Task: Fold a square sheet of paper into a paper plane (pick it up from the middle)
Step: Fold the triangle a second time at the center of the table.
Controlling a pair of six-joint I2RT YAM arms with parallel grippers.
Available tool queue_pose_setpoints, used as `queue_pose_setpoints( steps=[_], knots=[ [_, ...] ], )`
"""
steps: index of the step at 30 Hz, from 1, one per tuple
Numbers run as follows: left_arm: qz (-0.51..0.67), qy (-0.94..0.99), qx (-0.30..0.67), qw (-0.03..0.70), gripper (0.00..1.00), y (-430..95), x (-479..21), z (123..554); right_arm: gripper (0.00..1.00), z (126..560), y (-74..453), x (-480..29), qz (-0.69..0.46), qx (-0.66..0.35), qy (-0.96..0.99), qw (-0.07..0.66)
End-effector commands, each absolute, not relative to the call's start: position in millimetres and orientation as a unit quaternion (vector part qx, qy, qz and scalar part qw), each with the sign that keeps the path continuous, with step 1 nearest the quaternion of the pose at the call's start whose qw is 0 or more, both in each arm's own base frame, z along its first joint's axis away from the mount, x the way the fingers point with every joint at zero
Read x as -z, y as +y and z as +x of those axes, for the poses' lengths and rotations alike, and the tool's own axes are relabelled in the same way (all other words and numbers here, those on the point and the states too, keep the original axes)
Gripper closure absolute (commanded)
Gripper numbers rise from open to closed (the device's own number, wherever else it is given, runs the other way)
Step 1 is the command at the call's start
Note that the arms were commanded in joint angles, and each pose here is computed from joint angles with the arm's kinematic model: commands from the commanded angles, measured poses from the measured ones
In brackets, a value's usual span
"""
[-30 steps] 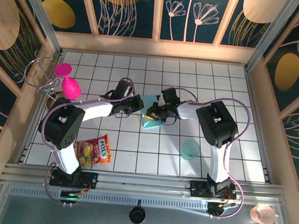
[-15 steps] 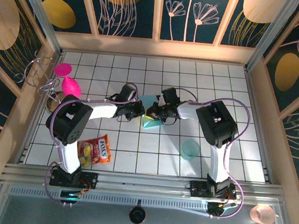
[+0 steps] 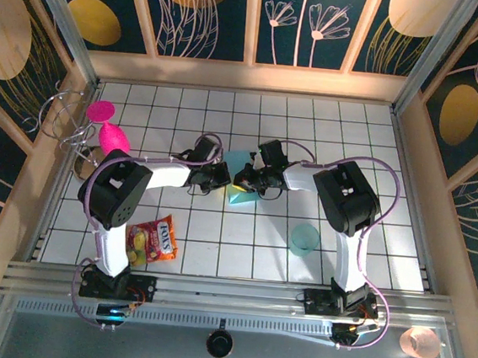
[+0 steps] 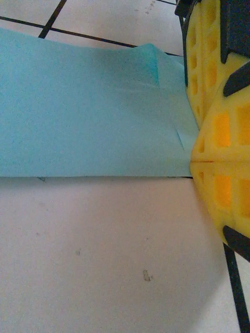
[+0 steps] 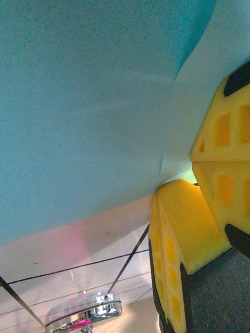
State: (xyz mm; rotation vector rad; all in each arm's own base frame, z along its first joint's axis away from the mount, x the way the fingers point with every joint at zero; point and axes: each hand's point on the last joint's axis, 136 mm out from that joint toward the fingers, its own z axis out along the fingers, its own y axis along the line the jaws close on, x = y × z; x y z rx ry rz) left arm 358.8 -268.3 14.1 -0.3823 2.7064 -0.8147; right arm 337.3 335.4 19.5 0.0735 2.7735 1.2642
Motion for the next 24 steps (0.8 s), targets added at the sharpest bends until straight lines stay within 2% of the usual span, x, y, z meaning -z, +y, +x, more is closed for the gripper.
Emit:
queue_pose_setpoints(
  steps=[1,4,7,11,24],
  knots=[
    [-0.137,0.952,0.24,0.133,1.0,-257,1,352,1.0,337,332,-24,0.029,-0.425,0.903,0.045],
    [-0.136,0.953,0.236,0.135,1.0,-255,2,351,0.99,347,336,-59,0.013,-0.454,0.887,0.082],
    [-0.133,0.952,0.239,0.136,1.0,-256,0,352,0.98,365,317,-77,0.021,-0.459,0.88,0.12],
    [-0.128,0.952,0.243,0.137,1.0,-258,-1,353,0.98,368,305,-60,0.019,-0.431,0.894,0.119],
    [-0.125,0.949,0.252,0.14,1.0,-262,-6,355,0.98,367,310,-26,-0.001,-0.404,0.911,0.089]
  ],
)
